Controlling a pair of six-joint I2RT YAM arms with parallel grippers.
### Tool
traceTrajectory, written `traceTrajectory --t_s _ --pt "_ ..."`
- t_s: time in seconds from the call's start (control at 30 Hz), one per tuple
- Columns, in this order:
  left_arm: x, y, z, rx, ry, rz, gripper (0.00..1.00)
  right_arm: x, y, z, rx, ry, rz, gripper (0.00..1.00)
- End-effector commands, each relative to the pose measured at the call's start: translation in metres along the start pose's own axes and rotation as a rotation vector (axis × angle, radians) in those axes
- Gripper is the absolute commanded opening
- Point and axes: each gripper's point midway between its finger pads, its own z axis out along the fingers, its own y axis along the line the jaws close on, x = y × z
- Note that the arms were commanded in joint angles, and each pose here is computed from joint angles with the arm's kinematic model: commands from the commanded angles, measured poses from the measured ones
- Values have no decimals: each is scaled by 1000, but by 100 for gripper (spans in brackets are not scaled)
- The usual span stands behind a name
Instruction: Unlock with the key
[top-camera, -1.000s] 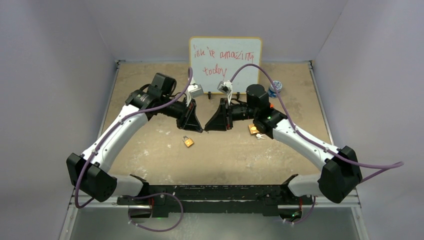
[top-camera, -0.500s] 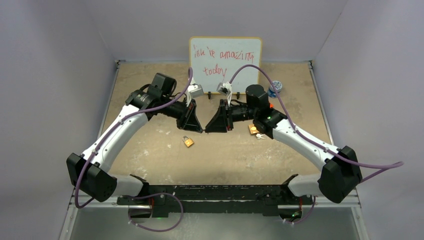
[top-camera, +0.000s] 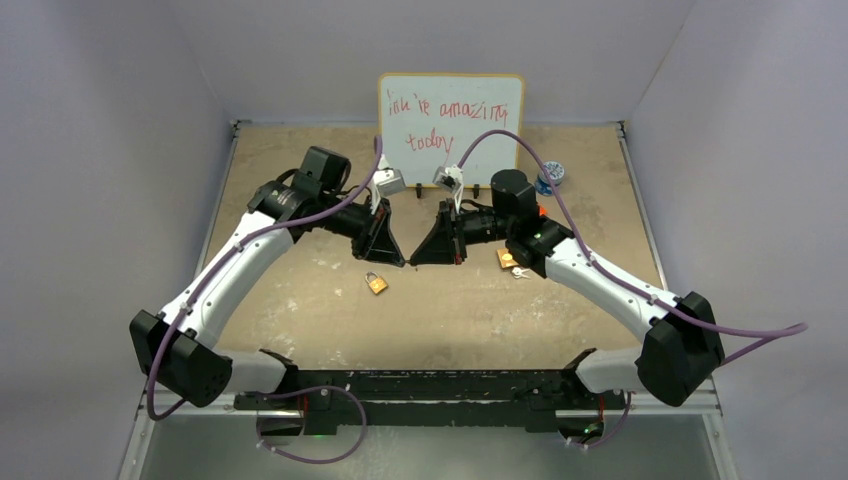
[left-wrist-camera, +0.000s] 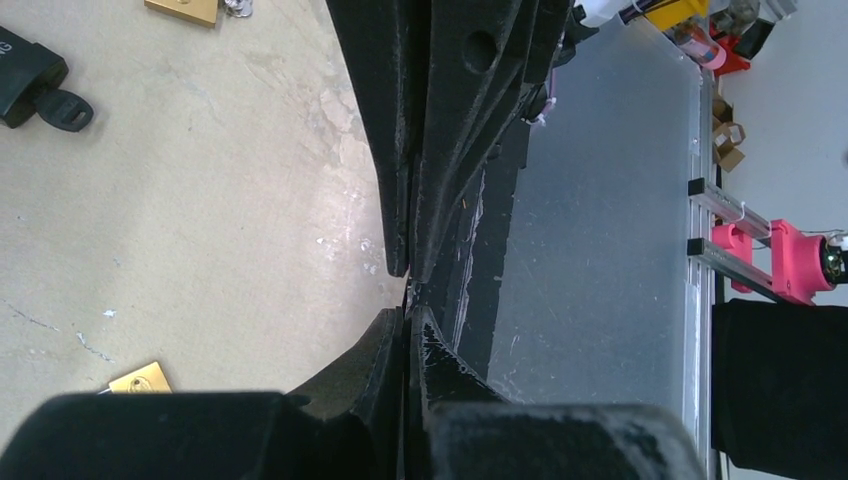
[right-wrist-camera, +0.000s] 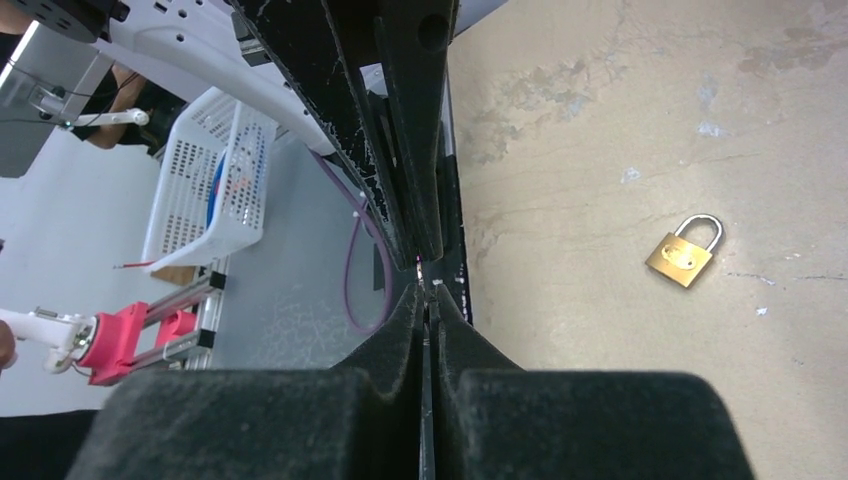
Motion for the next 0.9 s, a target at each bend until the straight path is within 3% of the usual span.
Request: traceTrajectory --t_s 0.0,0.13,0.27,0.4,0.53,0.67,0.87 --pt "-13 -5 -5 0 -49 81 15 -8 15 -2 -32 -29 -40 0" --pt "-24 -1 -5 -46 -110 61 60 -17 14 -6 22 -129 -31 0" --pt "-52 -8 -12 -73 -262 59 78 -39 17 -15 79 -277 -46 0" --pt "-95 -2 -27 -173 -497 -89 80 -61 20 -29 158 -396 -73 0" --pt "-111 30 -44 -319 -705 -509 76 -77 18 -38 224 -467 -86 0" --pt "-97 45 -42 -335 -758 -877 74 -81 3 -40 306 -461 -121 0" --pt "-91 55 -29 -314 -724 -1114 71 -90 -22 -47 470 -450 -206 0"
